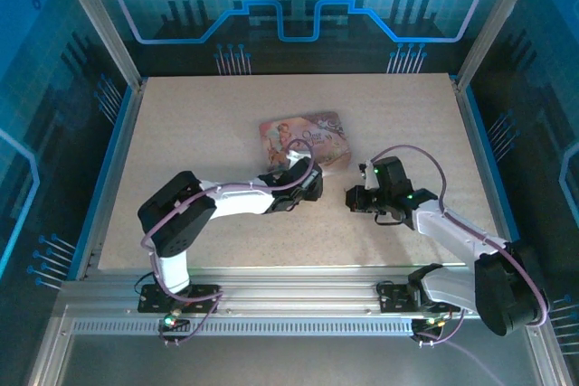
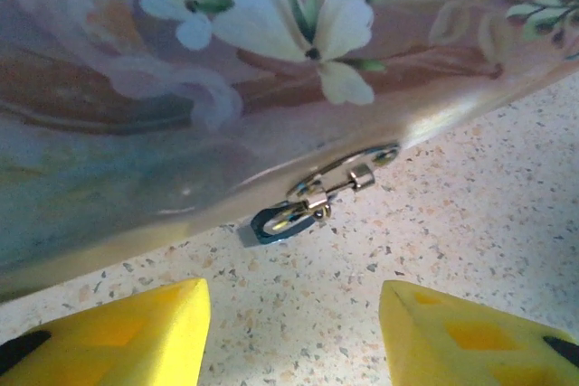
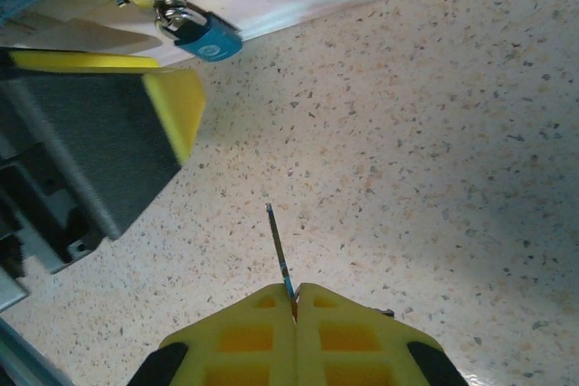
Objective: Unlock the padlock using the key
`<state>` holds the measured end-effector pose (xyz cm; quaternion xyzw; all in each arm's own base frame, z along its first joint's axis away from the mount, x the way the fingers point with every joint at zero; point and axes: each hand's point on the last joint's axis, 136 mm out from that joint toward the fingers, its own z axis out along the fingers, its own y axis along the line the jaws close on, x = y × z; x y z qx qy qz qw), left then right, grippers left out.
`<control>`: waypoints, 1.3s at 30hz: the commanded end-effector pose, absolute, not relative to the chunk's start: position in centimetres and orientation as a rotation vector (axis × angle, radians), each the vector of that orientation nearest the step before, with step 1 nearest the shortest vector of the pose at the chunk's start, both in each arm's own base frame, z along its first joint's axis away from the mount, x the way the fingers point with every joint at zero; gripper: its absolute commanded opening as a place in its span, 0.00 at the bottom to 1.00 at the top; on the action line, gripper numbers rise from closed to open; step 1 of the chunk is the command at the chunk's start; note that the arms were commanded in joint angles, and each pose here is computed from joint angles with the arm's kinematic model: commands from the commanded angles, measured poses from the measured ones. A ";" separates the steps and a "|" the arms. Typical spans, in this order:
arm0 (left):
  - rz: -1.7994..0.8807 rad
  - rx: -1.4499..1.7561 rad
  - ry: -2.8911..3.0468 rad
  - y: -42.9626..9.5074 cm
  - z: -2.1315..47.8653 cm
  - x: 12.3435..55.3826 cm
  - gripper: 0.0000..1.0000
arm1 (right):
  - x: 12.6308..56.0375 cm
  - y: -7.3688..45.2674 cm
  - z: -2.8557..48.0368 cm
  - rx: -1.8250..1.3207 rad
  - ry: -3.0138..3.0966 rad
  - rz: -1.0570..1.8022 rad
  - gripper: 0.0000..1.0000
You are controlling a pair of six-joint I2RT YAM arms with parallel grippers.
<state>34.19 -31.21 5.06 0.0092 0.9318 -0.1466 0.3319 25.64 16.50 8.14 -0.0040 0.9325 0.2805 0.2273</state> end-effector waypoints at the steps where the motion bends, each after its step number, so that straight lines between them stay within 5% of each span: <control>1: -0.376 -0.022 2.396 -31.7 5.4 35.8 0.54 | 25.7 16.8 8.3 -0.003 2.559 0.763 0.00; 19: -0.062 -0.127 2.326 -30.7 5.7 37.1 0.58 | 25.6 16.3 9.9 -0.024 2.501 0.742 0.00; 39: 0.073 -0.160 2.332 -30.5 3.7 37.8 0.43 | 25.4 15.3 10.2 -0.029 2.477 0.727 0.00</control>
